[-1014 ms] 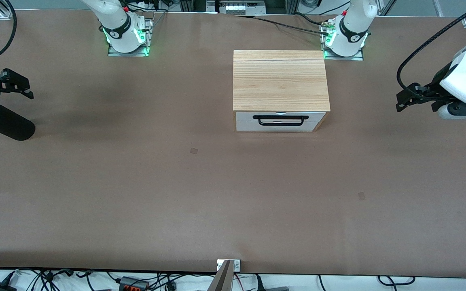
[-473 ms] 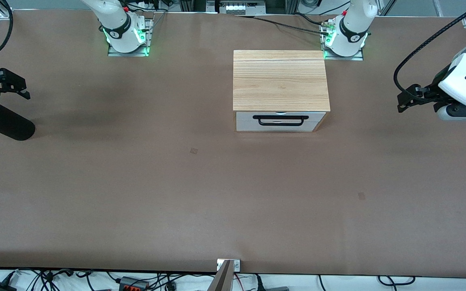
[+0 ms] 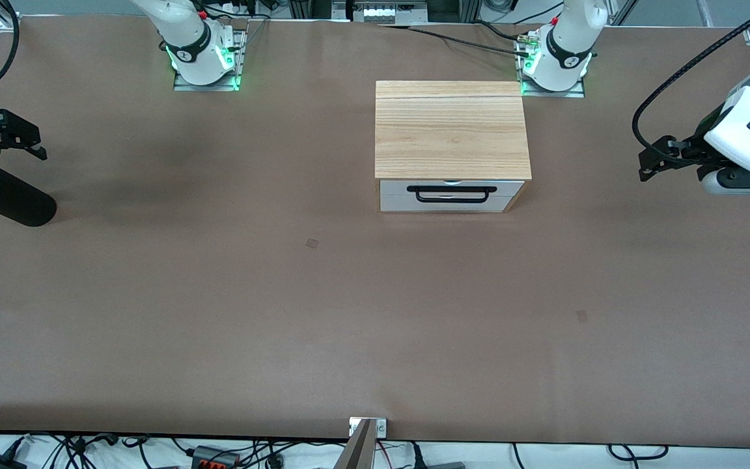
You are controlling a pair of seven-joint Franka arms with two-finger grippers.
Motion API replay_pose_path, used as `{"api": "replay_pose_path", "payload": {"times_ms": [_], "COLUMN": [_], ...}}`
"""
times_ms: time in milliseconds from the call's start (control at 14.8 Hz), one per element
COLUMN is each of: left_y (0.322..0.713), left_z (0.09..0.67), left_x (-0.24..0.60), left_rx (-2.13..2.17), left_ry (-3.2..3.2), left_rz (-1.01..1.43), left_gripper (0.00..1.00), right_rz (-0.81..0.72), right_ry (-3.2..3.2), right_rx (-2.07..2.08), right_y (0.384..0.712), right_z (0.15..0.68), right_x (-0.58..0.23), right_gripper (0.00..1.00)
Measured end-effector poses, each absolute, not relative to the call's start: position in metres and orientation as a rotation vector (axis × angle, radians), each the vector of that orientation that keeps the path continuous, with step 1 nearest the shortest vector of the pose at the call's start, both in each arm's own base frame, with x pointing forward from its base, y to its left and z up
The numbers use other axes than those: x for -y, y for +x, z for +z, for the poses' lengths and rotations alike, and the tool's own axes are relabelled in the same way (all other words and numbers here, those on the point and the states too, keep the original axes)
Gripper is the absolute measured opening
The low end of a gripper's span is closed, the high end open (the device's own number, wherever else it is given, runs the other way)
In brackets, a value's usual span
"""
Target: Close drawer with both arms simultaneously
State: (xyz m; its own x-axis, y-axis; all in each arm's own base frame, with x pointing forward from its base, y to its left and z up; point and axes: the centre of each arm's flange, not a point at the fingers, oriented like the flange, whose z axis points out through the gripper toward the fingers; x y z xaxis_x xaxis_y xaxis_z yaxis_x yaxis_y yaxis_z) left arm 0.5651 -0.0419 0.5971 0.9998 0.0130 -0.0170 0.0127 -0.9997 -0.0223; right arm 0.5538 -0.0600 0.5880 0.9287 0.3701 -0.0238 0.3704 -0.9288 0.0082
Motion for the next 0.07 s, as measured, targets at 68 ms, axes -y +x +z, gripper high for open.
{"api": "replay_pose_path", "payload": {"times_ms": [68], "left_y": [0.5651], "left_z": [0.5971], "left_x": [0.0421], "left_rx": [0.019], "left_ry": [-3.119], "left_rz": [0.027], "left_gripper": [1.00], "right_rz": [-0.034], "right_ry": [3.073], "right_rx": [-0.590], "right_y": [0.5538], "right_z": [0.5880], "right_x": [0.0600], "right_gripper": [1.00]}}
